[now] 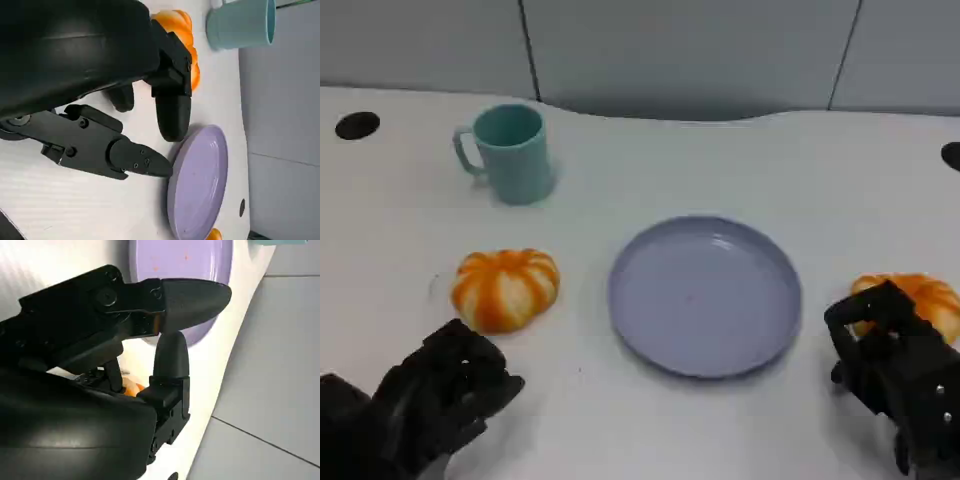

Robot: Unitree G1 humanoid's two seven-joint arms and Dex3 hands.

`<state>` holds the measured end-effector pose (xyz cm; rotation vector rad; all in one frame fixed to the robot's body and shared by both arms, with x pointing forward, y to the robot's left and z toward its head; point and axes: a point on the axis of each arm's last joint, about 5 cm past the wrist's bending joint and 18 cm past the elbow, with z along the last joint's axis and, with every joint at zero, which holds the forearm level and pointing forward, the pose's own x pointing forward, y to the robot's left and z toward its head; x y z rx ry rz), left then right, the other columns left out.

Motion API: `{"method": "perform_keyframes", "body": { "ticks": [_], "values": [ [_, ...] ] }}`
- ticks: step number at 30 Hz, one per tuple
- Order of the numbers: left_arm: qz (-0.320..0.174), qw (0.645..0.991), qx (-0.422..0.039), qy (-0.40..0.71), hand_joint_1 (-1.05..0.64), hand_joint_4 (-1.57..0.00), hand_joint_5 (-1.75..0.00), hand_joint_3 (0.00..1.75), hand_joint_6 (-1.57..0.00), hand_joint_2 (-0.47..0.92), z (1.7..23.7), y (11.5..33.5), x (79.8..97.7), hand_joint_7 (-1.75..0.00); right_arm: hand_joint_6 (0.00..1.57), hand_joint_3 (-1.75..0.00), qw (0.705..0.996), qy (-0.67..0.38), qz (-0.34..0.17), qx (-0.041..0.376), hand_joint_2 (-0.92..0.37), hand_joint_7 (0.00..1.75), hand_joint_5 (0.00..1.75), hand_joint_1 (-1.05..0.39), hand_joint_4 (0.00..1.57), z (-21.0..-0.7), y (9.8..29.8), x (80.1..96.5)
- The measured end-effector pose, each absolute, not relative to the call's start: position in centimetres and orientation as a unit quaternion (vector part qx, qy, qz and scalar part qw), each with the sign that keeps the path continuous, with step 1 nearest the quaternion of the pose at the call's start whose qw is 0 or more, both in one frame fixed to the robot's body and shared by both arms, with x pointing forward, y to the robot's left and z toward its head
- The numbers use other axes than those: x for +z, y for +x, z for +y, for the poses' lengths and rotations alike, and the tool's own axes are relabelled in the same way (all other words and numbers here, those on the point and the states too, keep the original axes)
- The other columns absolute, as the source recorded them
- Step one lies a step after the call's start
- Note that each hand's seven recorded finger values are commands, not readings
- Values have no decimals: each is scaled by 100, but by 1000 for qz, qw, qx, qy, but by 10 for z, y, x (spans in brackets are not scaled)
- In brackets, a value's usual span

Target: Grasp the bread from the table and place it into the plate.

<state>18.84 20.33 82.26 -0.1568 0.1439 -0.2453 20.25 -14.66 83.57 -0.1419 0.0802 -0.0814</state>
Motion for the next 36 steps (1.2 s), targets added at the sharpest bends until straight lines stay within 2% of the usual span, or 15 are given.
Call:
{"method": "perform_keyframes", "body": {
  "ticks": [5,15,19,22,24,26,29,31,33,35,36],
  "values": [
    [72,987,-122,-78,-35,-57,-175,9,-39,92,203,188,823,-175,36,-46,996,-73,40,-42,-92,161,175,-24,63,-146,204,840],
    [61,989,-121,-61,-33,-57,-175,11,-36,92,203,189,824,-175,38,-45,996,-72,42,-43,-92,163,175,-23,66,-146,205,841],
    [2,993,-105,54,-27,-57,-175,18,-34,92,200,191,836,-175,38,-46,995,-72,44,-42,-92,164,175,-26,64,-145,204,839],
    [-60,975,-80,200,-26,-56,-174,13,-43,88,200,195,851,-161,38,-46,996,-70,44,-41,-92,164,175,-24,63,-143,204,839],
    [-88,952,-63,288,-35,-51,-169,10,-42,89,200,198,857,-149,38,-46,996,-68,44,-41,-92,164,175,-24,63,-142,204,839],
    [-117,918,-56,374,-41,-44,-156,5,-42,90,201,201,864,-127,38,-45,996,-67,46,-40,-92,163,175,-25,63,-141,204,838],
    [-164,834,-69,522,-54,-29,-103,1,-49,92,205,206,886,-49,39,-46,995,-73,54,-41,-92,160,175,-25,62,-140,204,835],
    [-172,799,-70,572,-60,-22,-65,0,-46,91,210,212,902,-15,39,-46,995,-73,51,-41,-92,160,175,-24,62,-139,206,836],
    [-163,782,-84,596,-69,-10,-34,0,-33,91,211,217,912,-3,39,-46,995,-72,48,-41,-92,160,175,-25,62,-138,207,837],
    [-148,770,-105,611,-81,-2,-11,4,-19,92,212,221,918,-1,39,-46,996,-69,46,-40,-92,159,175,-25,62,-137,208,837],
    [-138,762,-119,621,-85,-1,-5,6,-15,92,212,224,920,-1,39,-46,996,-68,46,-40,-92,159,175,-25,62,-137,207,836]
  ]
}}
